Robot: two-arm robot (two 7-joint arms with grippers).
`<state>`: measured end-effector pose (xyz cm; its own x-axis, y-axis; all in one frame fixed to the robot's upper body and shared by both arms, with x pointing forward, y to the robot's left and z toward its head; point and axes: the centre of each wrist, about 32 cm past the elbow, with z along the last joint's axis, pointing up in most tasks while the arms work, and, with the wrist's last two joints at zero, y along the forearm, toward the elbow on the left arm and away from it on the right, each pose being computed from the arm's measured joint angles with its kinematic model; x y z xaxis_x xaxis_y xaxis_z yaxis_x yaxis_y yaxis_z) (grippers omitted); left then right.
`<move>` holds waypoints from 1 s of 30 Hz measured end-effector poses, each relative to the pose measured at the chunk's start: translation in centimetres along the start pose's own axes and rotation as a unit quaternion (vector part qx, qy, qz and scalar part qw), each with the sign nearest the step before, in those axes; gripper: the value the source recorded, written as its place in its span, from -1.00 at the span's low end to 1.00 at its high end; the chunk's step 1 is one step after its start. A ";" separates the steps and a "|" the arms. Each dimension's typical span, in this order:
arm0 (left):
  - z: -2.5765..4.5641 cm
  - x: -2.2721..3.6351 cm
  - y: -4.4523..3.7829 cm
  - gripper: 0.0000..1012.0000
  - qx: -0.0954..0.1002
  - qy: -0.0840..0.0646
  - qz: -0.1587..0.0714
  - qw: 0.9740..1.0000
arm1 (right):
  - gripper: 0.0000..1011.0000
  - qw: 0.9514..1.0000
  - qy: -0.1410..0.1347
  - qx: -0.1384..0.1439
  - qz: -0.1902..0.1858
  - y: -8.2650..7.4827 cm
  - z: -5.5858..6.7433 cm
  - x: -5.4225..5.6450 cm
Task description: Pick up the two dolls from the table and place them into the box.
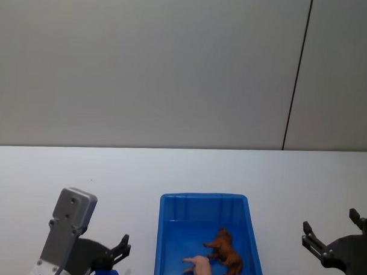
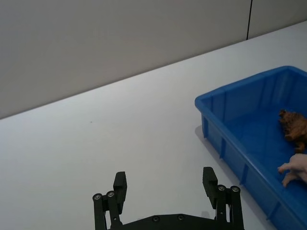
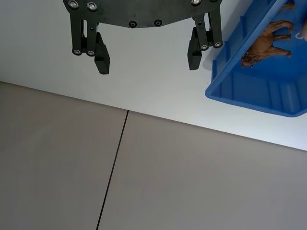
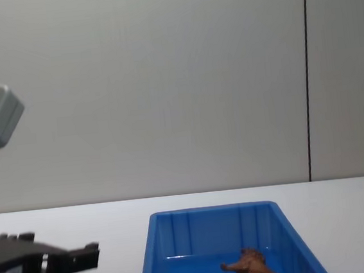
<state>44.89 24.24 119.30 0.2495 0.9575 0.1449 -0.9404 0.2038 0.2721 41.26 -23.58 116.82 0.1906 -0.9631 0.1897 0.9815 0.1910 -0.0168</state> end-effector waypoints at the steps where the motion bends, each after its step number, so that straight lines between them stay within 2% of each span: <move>1: -0.29 0.04 0.04 0.98 0.007 0.004 0.001 1.000 | 0.98 1.000 0.000 0.000 0.000 0.0 0.0 0.0; 7: -1.20 0.19 0.08 0.98 0.028 0.013 0.005 1.000 | 0.98 1.000 0.000 0.000 0.000 0.0 0.0 0.0; 14: -1.90 0.29 0.01 0.96 0.044 0.022 0.005 0.999 | 0.98 1.000 0.000 0.000 0.000 0.0 0.0 0.0; 20: -2.50 0.34 -0.13 0.71 0.058 0.028 0.002 0.998 | 0.98 1.000 0.000 0.000 0.000 0.0 0.0 0.0; 24: -2.89 0.36 -0.25 0.44 0.066 0.032 0.001 0.997 | 0.98 1.000 0.000 0.000 0.000 0.0 0.0 0.0; 25: -2.95 0.36 -0.26 0.44 0.067 0.032 0.000 0.997 | 0.98 1.000 0.000 0.000 0.000 0.0 0.0 0.0; 27: -3.14 0.37 -0.30 0.23 0.071 0.034 0.001 0.997 | 0.98 1.000 0.000 0.000 0.000 0.0 0.0 0.0; 30: -3.32 0.37 -0.33 0.07 0.075 0.037 0.001 0.997 | 0.98 1.000 0.000 0.000 0.000 0.0 0.0 0.0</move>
<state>44.52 25.20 116.11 0.2251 0.9713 0.0770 -0.8947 0.1747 0.4110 41.25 -23.58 116.81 0.1904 -0.9632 0.1899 0.9815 0.1907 -0.0170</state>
